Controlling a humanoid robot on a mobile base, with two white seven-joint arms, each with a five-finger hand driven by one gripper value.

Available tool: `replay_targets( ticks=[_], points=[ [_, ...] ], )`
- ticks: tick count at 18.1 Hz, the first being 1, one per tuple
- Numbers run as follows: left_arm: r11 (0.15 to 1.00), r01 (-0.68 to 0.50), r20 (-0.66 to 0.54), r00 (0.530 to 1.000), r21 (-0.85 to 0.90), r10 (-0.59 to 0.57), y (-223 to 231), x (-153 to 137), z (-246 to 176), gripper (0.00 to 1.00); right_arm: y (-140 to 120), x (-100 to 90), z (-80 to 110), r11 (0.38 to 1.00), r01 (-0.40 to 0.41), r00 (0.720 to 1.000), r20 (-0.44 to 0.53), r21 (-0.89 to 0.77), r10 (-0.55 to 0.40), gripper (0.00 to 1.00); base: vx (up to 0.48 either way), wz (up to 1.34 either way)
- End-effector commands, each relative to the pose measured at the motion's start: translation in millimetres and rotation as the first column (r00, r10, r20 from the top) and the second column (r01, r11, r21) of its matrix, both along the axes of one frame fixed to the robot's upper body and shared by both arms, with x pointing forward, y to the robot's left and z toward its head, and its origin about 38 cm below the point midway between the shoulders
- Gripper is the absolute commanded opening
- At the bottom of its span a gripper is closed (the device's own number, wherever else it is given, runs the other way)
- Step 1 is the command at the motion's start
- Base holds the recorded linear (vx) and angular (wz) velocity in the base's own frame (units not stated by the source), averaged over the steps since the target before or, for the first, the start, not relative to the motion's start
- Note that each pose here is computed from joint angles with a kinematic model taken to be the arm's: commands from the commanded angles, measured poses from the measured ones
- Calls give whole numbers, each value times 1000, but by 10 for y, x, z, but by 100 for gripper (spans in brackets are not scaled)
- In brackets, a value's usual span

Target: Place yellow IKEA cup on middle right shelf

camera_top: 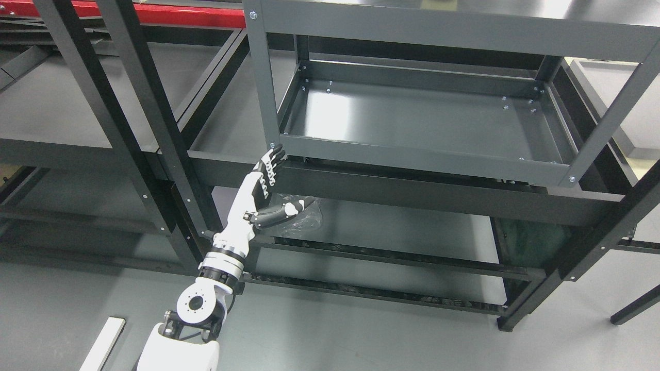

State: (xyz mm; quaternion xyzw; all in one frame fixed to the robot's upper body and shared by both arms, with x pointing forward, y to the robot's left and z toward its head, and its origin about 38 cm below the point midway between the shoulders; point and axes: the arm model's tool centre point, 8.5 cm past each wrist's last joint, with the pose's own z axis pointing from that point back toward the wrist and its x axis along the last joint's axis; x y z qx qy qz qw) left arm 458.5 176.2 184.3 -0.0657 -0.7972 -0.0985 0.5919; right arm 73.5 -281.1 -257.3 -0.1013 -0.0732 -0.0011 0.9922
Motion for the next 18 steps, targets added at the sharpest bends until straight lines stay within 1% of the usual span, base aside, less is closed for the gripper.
replay_targets(
  ticks=[1, 3, 5, 18],
  points=[
    [998, -68, 16, 998, -6, 68, 265, -103, -3, 99, -98, -91, 1, 1000, 8, 1000, -14, -12, -8, 99, 0, 0],
    [997, -74, -10, 997, -6, 73, 289, -170, -138, 99, -98, -91, 1, 1000, 8, 1000, -14, -12, -8, 99, 0, 0],
    [996, -84, -20, 996, -7, 83, 326, -177, -181, 99, -98, -91, 1, 1000, 8, 1000, -14, -12, -8, 99, 0, 0],
    [996, -85, 11, 996, -13, 85, 337, -185, -149, 99, -98, -91, 1, 1000, 8, 1000, -14, -12, -8, 99, 0, 0]
  ],
)
